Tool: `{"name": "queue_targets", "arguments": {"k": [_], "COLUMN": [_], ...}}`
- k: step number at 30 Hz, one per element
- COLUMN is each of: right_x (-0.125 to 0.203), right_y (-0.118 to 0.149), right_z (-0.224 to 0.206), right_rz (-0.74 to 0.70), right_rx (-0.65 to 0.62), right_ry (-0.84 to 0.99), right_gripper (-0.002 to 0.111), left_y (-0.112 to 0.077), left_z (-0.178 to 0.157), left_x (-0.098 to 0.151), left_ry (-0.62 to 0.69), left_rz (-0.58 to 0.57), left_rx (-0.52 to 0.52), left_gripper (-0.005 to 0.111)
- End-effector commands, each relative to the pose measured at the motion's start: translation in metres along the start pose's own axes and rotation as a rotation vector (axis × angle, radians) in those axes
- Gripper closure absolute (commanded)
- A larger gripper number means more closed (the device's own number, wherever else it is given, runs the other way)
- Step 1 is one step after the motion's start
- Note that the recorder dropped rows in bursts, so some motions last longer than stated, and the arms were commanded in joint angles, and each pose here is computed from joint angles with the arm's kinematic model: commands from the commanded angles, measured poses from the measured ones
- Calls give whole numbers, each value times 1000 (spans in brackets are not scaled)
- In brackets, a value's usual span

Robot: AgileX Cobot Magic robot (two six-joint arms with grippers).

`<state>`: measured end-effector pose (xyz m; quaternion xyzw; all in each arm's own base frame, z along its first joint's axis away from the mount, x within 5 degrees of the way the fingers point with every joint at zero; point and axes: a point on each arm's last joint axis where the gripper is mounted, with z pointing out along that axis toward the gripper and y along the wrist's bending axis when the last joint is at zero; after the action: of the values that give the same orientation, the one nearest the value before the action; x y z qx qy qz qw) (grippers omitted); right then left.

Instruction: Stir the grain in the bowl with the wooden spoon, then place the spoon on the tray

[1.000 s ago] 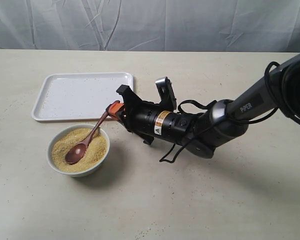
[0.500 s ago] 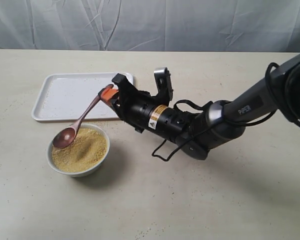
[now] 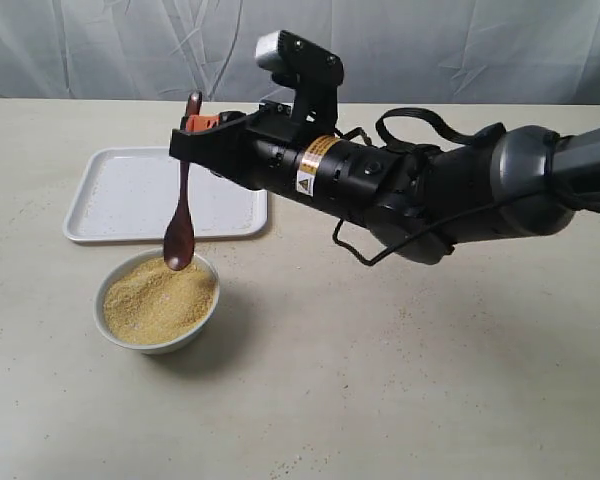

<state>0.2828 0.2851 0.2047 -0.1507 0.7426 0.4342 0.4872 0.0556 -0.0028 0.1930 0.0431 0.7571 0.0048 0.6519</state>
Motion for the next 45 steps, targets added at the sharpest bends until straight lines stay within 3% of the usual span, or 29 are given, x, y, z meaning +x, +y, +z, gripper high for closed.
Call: {"name": "queue_targets", "arguments": {"k": [1,9,13,19,29,37,45], "right_x": [10,47,55,48,18,45,55], "right_y": [6,3,14,24,32,13,31], "right_z": [3,16,18,15,5,14,17], "right_rz": [-141,-160,-151,-157,-232,-199,-216], "right_rx": [76,96,60,32,89,169,77], "right_ry": [14,81,79,51,-44,34,62], "right_gripper": [109,109,109,109,109,109,109], "left_y": [0,0,0,0,0,0,0], "left_z": [0,0,0,0,0,0,0], "left_x": [1,1,1,1,1,1,1], "left_ry": [0,0,0,0,0,0,0], "left_rz": [0,0,0,0,0,0,0], "left_rx": [6,6,6,6,6,6,6], "left_gripper": [107,107,107,107,107,107,107]}}
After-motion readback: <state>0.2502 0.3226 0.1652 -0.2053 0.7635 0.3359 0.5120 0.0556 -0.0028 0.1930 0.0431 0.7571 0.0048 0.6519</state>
